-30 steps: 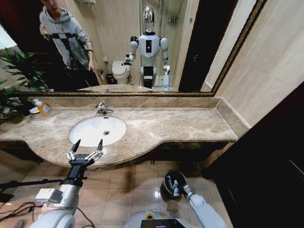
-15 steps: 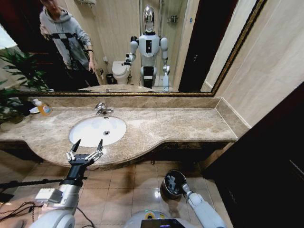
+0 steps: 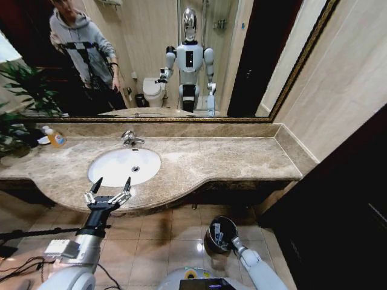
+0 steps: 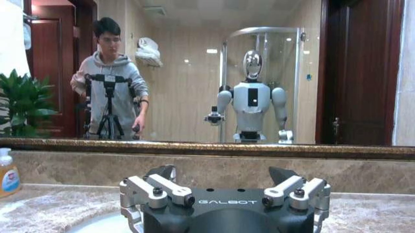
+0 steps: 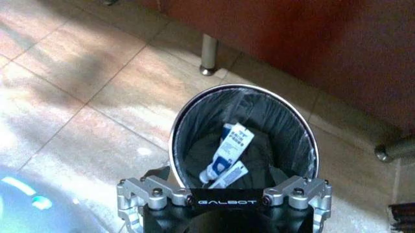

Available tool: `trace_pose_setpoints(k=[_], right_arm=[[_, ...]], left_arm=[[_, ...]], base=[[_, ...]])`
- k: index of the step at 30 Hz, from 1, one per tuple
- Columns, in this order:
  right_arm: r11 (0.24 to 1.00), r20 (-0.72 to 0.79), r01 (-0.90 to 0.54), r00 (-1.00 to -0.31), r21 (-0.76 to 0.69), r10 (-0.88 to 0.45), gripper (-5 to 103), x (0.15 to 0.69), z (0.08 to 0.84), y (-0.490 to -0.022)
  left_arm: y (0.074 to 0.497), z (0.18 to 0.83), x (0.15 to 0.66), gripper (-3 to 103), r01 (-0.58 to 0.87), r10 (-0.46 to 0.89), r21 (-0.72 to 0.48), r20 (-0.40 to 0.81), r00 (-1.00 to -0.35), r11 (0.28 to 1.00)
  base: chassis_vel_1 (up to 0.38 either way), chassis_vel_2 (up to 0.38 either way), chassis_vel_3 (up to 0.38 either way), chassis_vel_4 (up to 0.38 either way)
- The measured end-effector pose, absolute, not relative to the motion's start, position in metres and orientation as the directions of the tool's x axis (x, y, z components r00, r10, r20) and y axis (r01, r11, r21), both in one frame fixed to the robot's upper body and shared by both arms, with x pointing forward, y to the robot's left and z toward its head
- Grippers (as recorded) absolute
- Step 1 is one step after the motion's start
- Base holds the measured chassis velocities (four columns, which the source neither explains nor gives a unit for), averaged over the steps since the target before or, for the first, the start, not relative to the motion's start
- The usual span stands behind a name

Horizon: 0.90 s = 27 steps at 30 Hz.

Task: Pick up the trash from the sink and place it in the trash bin.

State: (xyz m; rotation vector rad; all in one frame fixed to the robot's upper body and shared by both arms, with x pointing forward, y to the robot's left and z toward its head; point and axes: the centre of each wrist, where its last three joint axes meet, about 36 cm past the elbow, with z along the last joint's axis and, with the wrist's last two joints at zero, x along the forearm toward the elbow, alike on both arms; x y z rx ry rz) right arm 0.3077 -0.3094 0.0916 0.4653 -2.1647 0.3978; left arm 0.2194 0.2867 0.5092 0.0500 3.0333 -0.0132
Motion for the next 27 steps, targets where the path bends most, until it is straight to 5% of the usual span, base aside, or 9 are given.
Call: trace_pose_setpoints(k=[10,17,27], right_arm=[[0.865,0.715,-0.485,-0.649,-0.127,-0.259,100,0.278,0.143,-0.318],[0.916,0.544,-0.371,-0.806,-0.153,-0.235,100,0.278,0.213,-0.316],[0.971,0.273,-0.215,-0.945,-0.102,-0.181,100,0.269,0.326,-0.3]], left_arm=[[0.287,0.509,0.219,100,0.033,0.032,-0.007,-0.108,-0.994,0.999],[0.287,0.509,0.219,100,0.033,0.032,-0.007,-0.108,-0.994,0.999],[0.287,0.509,0.219,100,0.033,0.032,-0.007,-0.108,-0.994,0.999]], base=[[0.0,0.0,0.0,0.0],[0.0,0.0,0.0,0.0],[0.0,0.0,0.0,0.0]])
